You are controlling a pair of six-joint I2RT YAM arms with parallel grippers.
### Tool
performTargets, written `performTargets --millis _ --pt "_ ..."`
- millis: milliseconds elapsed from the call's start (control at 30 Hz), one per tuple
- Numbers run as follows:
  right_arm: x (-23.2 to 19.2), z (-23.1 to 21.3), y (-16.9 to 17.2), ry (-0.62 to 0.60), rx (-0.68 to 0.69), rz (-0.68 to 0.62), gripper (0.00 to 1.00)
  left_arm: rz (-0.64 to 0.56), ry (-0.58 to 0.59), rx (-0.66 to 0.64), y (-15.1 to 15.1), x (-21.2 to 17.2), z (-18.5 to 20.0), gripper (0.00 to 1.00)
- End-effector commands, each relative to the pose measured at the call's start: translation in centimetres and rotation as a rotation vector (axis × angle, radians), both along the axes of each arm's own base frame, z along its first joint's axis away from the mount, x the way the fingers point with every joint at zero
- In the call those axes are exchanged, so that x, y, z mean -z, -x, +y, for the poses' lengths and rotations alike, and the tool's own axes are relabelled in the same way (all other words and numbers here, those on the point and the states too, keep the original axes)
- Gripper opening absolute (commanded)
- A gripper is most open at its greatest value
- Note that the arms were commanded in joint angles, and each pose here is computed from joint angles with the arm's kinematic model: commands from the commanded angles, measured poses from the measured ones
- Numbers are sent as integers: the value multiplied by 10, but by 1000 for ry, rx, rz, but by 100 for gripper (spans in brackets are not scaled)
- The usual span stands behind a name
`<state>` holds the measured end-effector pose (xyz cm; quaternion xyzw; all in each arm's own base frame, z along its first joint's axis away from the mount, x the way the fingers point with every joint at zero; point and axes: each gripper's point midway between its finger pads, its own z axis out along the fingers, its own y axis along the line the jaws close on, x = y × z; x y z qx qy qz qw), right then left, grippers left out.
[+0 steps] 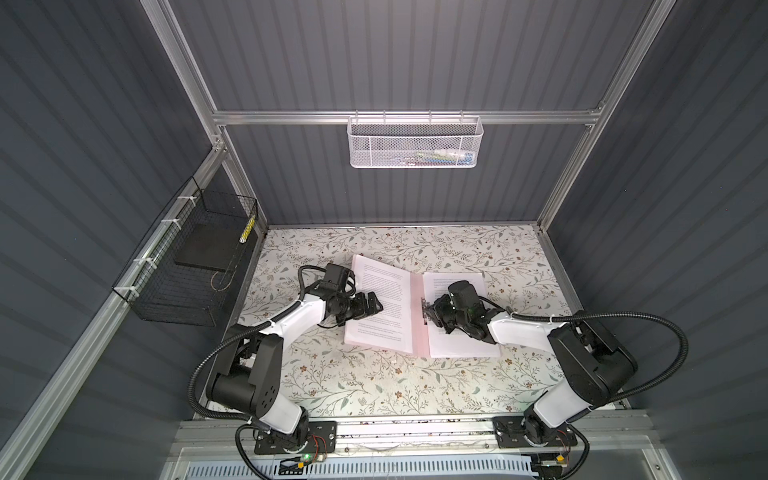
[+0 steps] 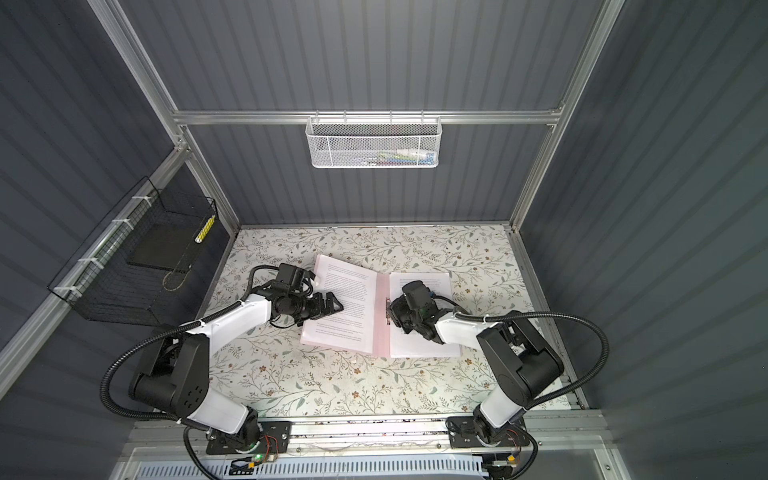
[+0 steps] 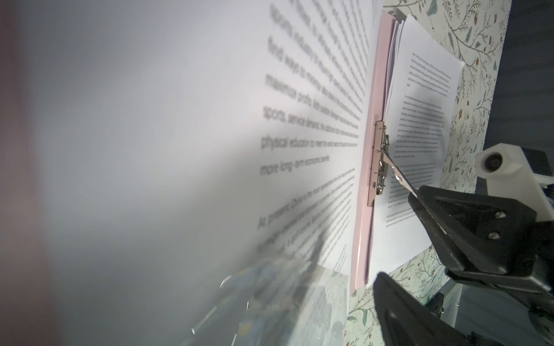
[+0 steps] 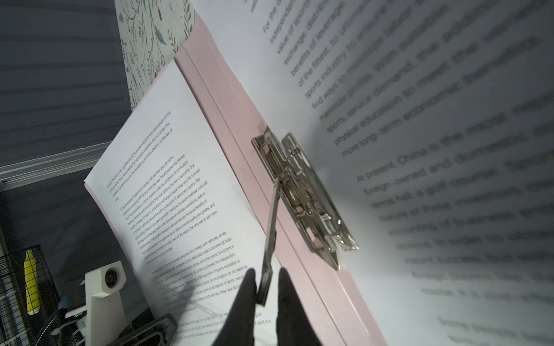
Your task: Put the files into the folder
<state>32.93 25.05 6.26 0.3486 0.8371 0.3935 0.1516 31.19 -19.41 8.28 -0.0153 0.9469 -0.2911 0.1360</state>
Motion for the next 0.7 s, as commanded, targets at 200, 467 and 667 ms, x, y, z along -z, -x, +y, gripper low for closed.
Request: performTargets --millis 200,467,667 --pt "6 -2 -1 -15 0 6 17 -6 15 30 5 -2 -4 100" --pt "9 -1 -1 -22 2 19 15 -6 16 32 5 -2 -4 100" --pt "10 1 0 -38 -3 24 13 -3 15 32 5 -1 -4 100"
